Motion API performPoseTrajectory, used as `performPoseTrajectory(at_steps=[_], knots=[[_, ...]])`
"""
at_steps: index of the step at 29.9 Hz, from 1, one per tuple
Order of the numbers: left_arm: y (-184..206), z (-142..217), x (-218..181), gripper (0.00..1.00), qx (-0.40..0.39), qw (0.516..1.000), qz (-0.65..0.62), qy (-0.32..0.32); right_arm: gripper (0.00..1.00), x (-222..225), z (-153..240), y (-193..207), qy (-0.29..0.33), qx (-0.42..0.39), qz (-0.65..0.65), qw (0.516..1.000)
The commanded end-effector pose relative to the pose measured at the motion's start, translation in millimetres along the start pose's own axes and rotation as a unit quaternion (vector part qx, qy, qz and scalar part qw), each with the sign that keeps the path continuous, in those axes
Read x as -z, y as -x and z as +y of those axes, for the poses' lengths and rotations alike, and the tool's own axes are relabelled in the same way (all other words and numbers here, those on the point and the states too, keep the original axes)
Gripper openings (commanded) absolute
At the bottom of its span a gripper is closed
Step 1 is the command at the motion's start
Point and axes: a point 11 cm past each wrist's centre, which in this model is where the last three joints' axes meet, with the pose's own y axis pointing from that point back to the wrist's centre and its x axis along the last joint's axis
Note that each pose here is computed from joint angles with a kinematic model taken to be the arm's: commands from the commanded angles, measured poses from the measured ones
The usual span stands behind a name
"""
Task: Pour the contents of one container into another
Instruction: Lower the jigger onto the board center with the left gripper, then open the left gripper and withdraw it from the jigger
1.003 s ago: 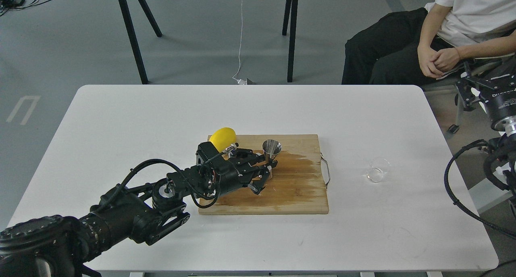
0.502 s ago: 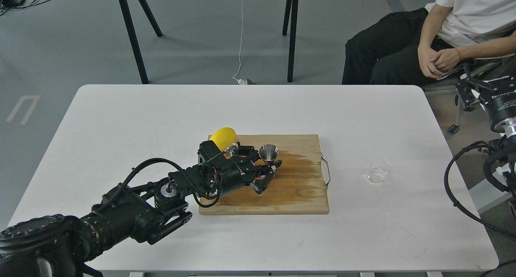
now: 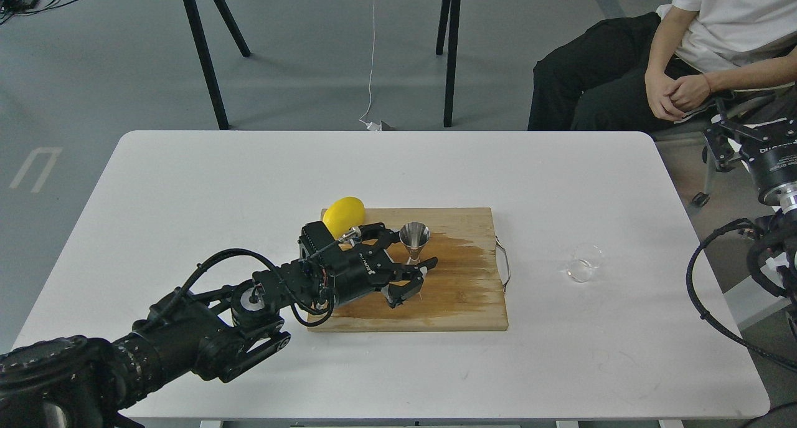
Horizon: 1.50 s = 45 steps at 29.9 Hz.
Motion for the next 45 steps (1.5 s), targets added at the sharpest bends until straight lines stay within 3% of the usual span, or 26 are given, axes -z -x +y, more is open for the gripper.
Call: performPoseTrajectory(at_steps=[1, 10, 20, 24, 29, 34, 40, 45], knots=[[5.0, 12.4, 9.8, 0.75, 0.004, 1.0, -0.005, -0.011, 1.0, -0.5, -0.7, 2.2, 0.001, 0.003, -0.001, 1.0], [20.8, 45.7, 2.0, 0.81, 0.007, 1.0, 0.009, 0.007, 1.0, -2.4, -1.3, 9.4, 0.004, 0.015, -0.003, 1.0], [-1.0, 103.4, 8.6, 0.85, 0.0, 0.999, -0.012, 0.043, 1.0, -17.8, 1.3, 15.5, 0.034, 0.027, 0.003, 0.999], [-29.4, 122.7, 49.1, 0.85, -0.058, 0.995, 0.065, -0.042, 1.0, -21.3, 6.3, 8.2, 0.04, 0.017, 0.007, 0.999], [-74.0, 140.2, 101.0, 0.85, -0.182, 0.954, 0.185, -0.152, 1.0, -26.9, 7.3, 8.0, 0.047, 0.018, 0.01, 0.999], [-117.1, 158.6, 148.4, 0.86, -0.302, 0.85, 0.381, -0.201, 1.0, -19.4, 16.5, -3.6, 0.046, 0.003, 0.019, 0.999], [-169.5, 181.1, 187.5, 0.96, -0.429, 0.662, 0.604, -0.113, 1.0, -15.6, 24.9, -15.6, 0.053, -0.014, 0.03, 0.998], [-170.1, 197.5, 211.9, 0.99, -0.476, 0.544, 0.687, -0.067, 1.0, -5.1, 28.8, -30.4, 0.04, -0.038, 0.035, 0.998]])
